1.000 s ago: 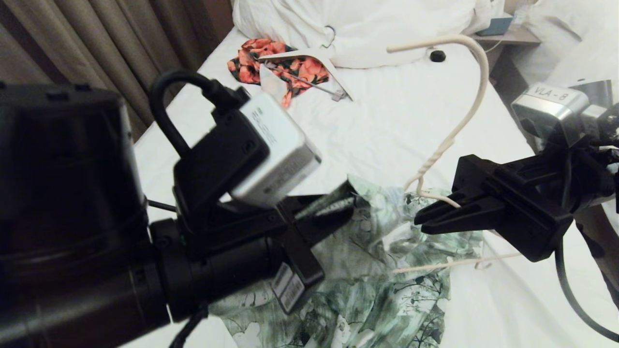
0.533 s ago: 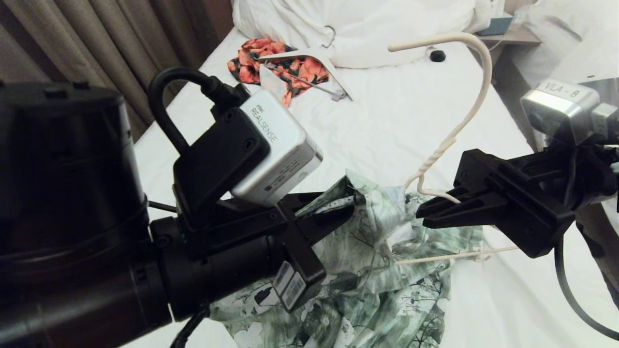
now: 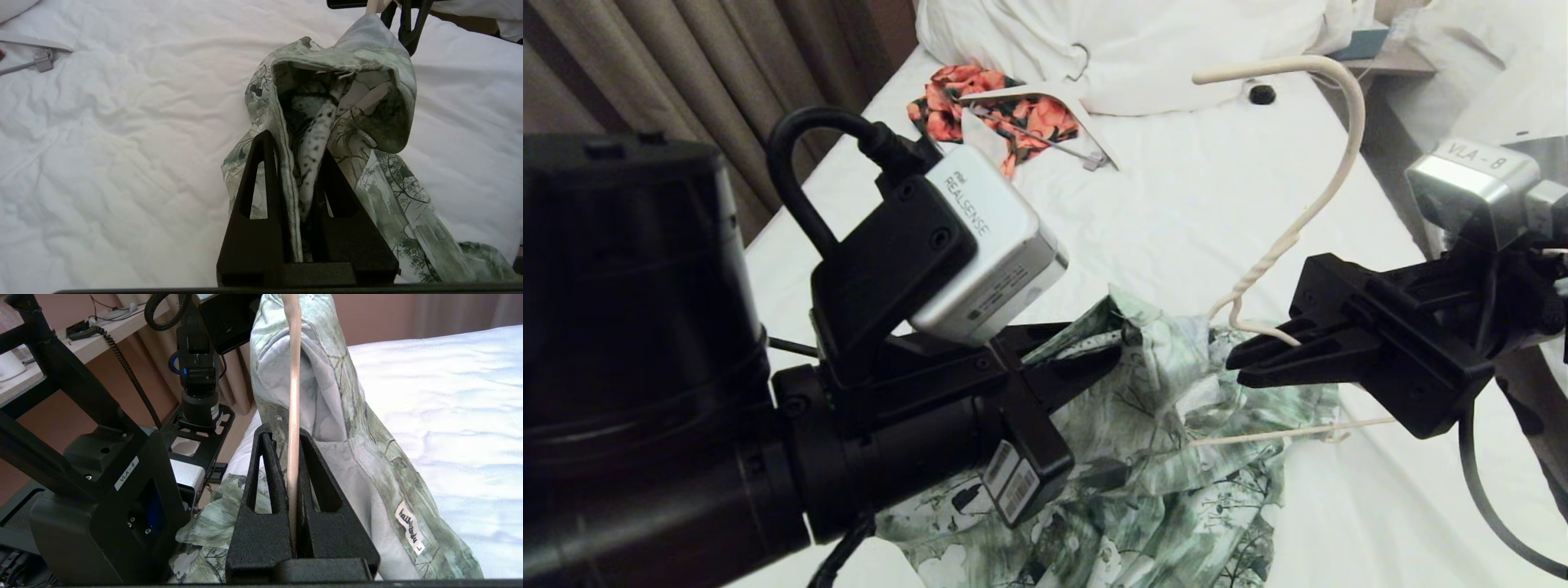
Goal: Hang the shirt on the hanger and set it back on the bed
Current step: Hook the other side of the shirt onto the hanger
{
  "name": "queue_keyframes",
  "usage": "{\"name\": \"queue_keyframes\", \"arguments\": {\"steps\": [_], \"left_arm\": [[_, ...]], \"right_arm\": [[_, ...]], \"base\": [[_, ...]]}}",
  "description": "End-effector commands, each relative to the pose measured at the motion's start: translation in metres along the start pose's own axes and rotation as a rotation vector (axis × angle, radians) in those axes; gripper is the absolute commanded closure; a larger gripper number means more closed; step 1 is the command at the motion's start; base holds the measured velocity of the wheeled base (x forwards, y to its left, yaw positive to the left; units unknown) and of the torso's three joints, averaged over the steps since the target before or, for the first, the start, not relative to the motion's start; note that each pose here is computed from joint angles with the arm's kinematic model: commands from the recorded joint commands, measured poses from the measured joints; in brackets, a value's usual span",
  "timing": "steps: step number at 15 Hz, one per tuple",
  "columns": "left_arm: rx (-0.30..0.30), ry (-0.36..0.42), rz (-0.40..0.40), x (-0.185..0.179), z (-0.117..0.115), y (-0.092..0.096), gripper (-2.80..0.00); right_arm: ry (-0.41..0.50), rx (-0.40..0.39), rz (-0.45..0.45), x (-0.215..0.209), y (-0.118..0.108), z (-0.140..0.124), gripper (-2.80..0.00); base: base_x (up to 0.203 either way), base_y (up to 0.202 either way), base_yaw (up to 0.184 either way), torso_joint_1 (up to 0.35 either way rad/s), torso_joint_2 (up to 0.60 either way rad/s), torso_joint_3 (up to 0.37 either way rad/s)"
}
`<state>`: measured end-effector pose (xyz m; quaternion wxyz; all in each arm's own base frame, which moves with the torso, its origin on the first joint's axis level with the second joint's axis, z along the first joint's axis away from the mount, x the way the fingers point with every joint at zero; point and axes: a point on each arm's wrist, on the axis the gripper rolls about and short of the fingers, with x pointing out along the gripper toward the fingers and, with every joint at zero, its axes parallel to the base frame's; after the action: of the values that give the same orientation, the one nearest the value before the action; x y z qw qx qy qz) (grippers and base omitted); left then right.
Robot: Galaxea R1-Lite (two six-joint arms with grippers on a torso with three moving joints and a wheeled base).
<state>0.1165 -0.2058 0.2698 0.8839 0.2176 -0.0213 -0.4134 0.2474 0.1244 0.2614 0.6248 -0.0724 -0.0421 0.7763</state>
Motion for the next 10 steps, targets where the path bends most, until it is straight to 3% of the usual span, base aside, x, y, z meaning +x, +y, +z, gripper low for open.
{"name": "queue_keyframes", "arguments": {"steps": [1, 5, 7, 10], "left_arm": [[0.0, -0.005, 0.006, -0.001, 0.001, 0.001, 0.0], [-0.005, -0.02, 0.012, -0.005, 0.003, 0.003, 0.0], [-0.006, -0.022, 0.012, -0.006, 0.003, 0.003, 0.0], [-0.01, -0.037, 0.02, -0.008, 0.007, 0.005, 0.0]], "right_arm": [[-0.003, -0.001, 0.007, 0.0, 0.003, -0.001, -2.8], [0.011, 0.011, -0.034, -0.004, 0.01, 0.009, -2.8], [0.046, 0.053, -0.154, -0.008, 0.021, 0.024, -2.8], [0.055, 0.191, -0.387, -0.017, 0.044, 0.049, -2.8]], "base": [[0.0, 0.0, 0.0, 0.0, 0.0, 0.0], [0.0, 0.0, 0.0, 0.0, 0.0, 0.0], [0.0, 0.0, 0.0, 0.0, 0.0, 0.0], [0.0, 0.0, 0.0, 0.0, 0.0, 0.0]]}}
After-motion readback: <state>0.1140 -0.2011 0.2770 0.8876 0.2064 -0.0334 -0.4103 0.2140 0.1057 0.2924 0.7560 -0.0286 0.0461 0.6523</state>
